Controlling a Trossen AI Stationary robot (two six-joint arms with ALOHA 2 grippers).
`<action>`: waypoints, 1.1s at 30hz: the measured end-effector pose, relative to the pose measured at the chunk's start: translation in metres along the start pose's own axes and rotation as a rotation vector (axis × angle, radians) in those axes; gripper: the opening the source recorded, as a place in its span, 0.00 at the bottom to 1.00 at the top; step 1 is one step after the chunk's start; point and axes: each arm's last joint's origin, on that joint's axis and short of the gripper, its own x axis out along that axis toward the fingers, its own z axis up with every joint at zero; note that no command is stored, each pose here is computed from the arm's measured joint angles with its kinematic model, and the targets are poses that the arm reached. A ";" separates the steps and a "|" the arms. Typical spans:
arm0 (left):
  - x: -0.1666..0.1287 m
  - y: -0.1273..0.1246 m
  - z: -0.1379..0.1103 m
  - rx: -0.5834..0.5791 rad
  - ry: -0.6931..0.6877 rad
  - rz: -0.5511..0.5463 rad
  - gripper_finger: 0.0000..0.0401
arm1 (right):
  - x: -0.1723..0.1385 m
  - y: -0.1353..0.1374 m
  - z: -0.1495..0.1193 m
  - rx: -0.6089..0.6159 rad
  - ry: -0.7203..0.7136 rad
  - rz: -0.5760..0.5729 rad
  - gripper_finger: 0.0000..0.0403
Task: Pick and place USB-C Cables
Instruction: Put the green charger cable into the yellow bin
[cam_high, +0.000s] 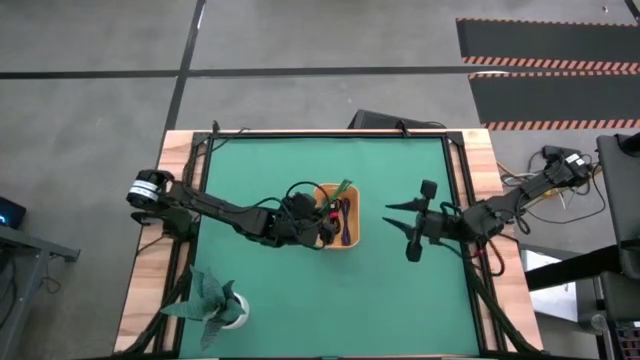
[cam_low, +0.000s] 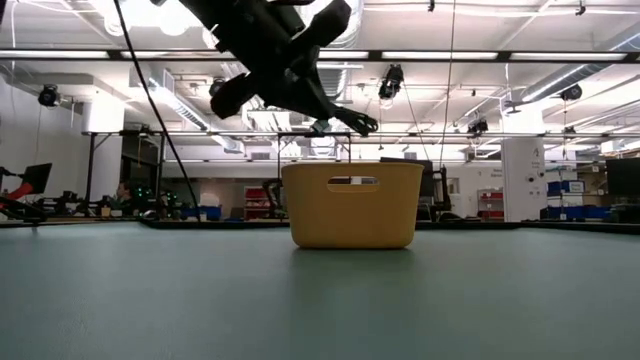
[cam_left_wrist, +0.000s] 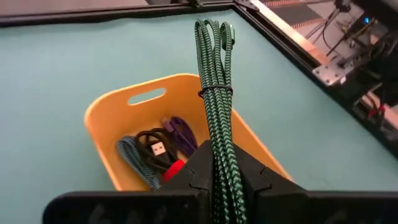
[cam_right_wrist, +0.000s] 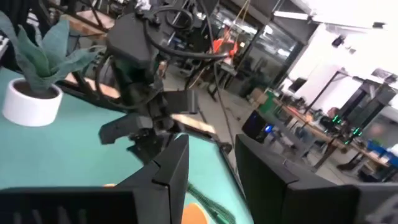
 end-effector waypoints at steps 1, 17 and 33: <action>0.002 -0.002 0.000 -0.019 -0.001 0.001 0.02 | -0.002 -0.001 -0.001 -0.009 -0.011 -0.006 0.30; 0.013 -0.016 -0.008 -0.231 0.107 0.067 0.02 | -0.028 -0.018 -0.017 -0.004 -0.045 -0.029 0.29; 0.026 -0.018 -0.023 -0.326 0.123 0.039 0.03 | -0.028 -0.019 -0.018 -0.006 -0.043 -0.028 0.26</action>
